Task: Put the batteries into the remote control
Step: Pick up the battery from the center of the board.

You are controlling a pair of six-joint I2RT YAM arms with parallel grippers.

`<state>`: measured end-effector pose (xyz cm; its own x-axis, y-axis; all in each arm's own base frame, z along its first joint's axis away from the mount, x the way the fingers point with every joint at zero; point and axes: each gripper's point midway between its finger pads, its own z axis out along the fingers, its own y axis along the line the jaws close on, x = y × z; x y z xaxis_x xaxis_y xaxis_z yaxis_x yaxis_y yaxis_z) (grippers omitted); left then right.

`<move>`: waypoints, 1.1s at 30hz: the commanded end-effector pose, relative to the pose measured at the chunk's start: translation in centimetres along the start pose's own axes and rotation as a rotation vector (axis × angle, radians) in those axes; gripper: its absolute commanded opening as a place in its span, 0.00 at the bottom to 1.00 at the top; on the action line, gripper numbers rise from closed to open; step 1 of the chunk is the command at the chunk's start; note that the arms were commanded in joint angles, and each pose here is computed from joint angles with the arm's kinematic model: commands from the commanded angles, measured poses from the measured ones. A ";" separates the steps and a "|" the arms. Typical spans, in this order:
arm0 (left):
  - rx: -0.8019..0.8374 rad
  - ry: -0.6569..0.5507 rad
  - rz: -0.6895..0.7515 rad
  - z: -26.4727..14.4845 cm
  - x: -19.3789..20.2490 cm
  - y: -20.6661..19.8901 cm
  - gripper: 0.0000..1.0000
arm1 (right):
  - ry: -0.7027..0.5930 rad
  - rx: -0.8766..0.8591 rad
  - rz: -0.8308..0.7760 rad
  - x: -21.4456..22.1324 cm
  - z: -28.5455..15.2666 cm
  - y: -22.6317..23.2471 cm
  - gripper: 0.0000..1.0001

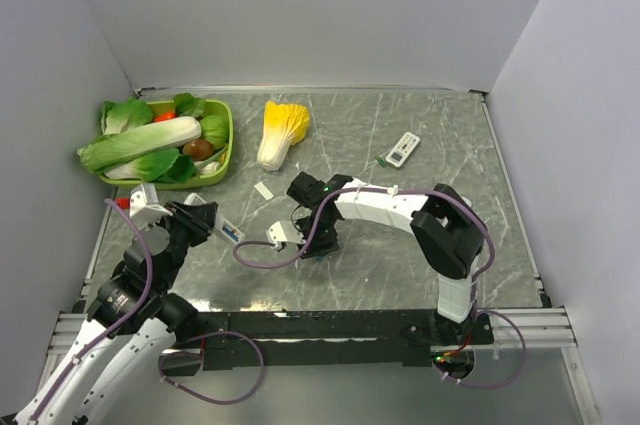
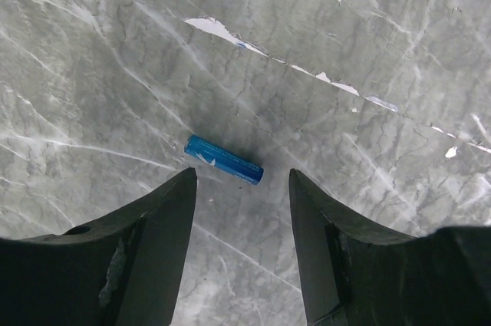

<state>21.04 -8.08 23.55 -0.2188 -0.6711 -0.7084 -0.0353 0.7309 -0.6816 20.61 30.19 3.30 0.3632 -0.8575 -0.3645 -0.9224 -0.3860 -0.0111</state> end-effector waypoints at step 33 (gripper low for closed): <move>0.167 0.082 -0.092 1.8 2.7 -3.3 0.01 | -0.093 -0.112 0.302 0.7 1.3 6.6 0.02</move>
<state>21.80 -10.80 21.96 -0.2972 -0.6667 -0.6835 0.0264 0.7098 -0.7039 18.30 29.29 1.49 0.2130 -0.8798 -0.4249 -0.9658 -0.2553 0.0444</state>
